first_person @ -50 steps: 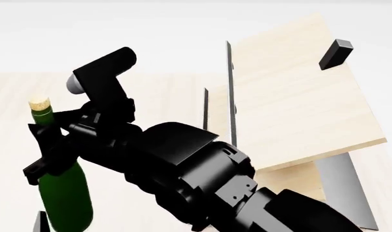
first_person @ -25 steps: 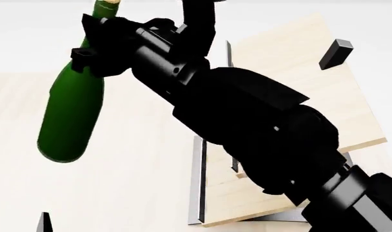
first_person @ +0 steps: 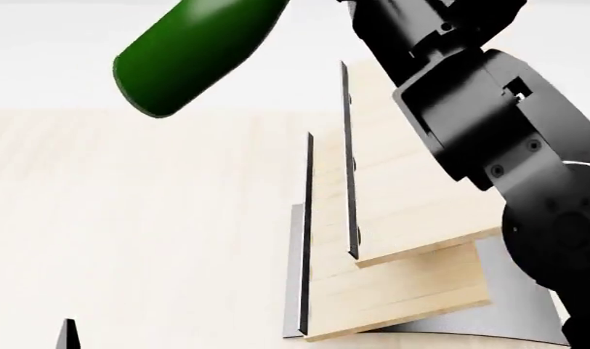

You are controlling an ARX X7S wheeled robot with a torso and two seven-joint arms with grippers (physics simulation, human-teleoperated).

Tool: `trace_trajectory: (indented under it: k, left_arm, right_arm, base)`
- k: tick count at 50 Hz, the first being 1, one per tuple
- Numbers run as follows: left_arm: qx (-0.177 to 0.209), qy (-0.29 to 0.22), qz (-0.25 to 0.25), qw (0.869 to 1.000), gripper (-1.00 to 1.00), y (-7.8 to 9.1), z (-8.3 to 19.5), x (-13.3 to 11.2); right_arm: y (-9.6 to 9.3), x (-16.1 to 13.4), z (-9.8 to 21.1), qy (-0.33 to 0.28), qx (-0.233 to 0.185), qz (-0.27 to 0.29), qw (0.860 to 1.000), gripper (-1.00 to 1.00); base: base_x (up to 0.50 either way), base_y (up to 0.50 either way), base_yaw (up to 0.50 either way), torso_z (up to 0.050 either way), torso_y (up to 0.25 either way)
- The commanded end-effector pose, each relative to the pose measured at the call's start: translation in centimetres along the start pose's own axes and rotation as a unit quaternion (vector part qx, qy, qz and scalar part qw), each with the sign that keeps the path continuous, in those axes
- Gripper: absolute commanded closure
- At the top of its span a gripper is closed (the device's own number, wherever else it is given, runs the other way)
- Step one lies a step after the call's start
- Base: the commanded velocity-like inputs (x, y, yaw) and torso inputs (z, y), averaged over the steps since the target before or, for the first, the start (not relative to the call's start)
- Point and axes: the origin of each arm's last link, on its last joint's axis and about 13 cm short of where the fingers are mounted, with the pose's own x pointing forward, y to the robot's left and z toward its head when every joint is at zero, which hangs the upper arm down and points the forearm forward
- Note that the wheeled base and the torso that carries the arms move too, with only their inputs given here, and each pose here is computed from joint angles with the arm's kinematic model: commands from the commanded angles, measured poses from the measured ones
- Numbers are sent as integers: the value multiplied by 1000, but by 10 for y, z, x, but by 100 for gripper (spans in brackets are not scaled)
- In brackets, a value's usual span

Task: Put the wine bottle on the wine rack.

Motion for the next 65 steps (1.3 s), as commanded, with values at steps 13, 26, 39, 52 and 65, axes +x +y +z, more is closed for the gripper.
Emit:
trace_trajectory:
  k: [13, 26, 39, 52, 65]
  left_arm:
    - [3, 3, -2, 1000, -100, -1, -1, 0]
    - [3, 4, -3, 1000, -100, -1, -3, -1]
    - [5, 5, -3, 1000, -100, -1, -3, 0]
    - [7, 6, -4, 1000, -100, -2, -3, 1]
    - [6, 7, -6, 1000, -100, -3, -4, 0]
  right_arm:
    - [-21, -28, 53, -97, 52, -31, 993, 100]
    - [-44, -39, 69, -87, 94, -36, 991, 100]
    - [-69, -45, 81, -55, 142, -44, 987, 100]
    - [-93, -58, 88, -60, 159, -64, 983, 100]
    - [-100, -76, 92, -63, 158, -74, 983, 100]
  base:
    - [0, 0, 0, 0, 1]
    - [0, 0, 0, 0, 1]
    - [0, 0, 0, 0, 1]
    - [0, 0, 0, 0, 1]
    - [0, 0, 0, 0, 1]
